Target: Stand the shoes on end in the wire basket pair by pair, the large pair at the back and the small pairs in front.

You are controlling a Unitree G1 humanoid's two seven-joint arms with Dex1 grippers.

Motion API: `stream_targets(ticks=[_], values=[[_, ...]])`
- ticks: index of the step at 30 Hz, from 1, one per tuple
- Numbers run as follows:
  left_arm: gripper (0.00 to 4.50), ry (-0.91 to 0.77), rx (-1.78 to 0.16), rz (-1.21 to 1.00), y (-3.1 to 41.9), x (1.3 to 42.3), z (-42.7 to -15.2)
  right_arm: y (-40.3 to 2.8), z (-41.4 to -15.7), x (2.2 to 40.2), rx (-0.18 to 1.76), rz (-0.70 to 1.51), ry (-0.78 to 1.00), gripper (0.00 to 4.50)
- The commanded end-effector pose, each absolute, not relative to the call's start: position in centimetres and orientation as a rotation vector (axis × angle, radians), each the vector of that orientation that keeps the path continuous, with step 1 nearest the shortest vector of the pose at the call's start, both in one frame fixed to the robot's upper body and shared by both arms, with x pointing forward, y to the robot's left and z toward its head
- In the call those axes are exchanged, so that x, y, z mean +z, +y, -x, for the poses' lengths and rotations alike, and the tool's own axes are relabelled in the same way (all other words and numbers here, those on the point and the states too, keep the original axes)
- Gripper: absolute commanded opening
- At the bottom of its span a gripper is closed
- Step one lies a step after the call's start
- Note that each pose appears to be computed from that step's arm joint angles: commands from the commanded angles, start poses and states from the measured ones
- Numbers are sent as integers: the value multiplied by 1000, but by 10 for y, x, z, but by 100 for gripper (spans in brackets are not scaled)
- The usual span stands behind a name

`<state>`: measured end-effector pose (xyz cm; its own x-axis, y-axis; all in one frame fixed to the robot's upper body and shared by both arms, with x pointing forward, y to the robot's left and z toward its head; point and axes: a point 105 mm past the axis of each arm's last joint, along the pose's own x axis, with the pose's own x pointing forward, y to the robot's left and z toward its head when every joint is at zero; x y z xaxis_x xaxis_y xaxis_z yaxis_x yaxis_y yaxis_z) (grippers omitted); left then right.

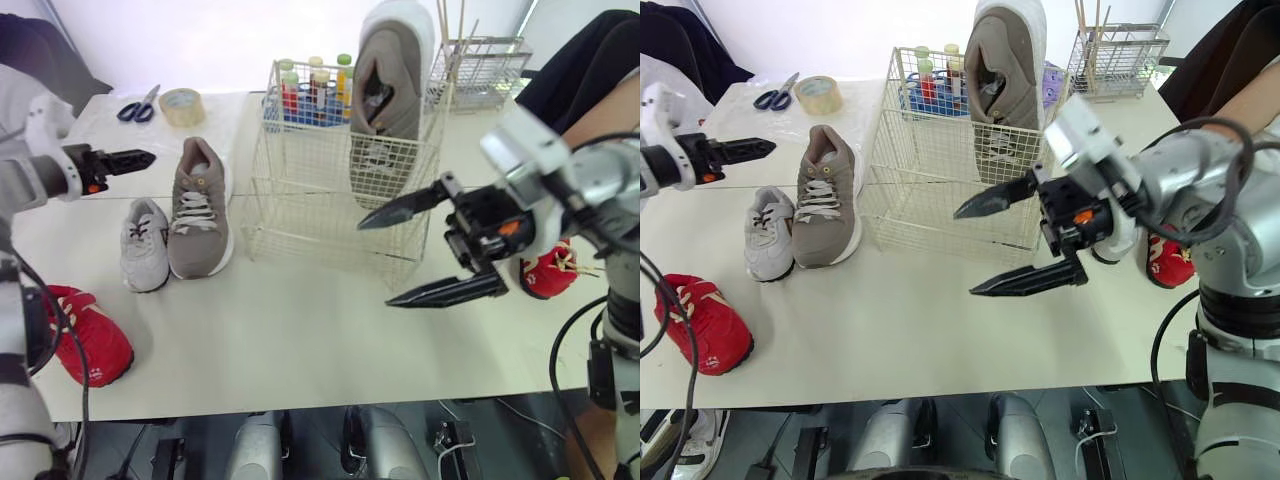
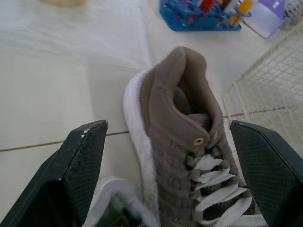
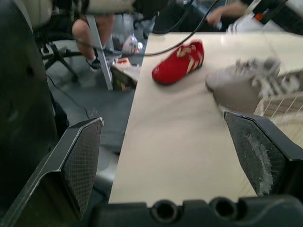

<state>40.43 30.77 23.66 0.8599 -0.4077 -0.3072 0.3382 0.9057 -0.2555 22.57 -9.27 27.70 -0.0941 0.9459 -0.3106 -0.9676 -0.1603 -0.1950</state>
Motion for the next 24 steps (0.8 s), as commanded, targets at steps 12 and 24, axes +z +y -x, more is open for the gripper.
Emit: stream_targets(ticks=[12,24], values=[[205,419,-423,58,274,220,-428,-93,-227,278,1534,446,2,450],[41,49,-348,273,286,307,-433,-97,-242,287,1513,474,-28,450]])
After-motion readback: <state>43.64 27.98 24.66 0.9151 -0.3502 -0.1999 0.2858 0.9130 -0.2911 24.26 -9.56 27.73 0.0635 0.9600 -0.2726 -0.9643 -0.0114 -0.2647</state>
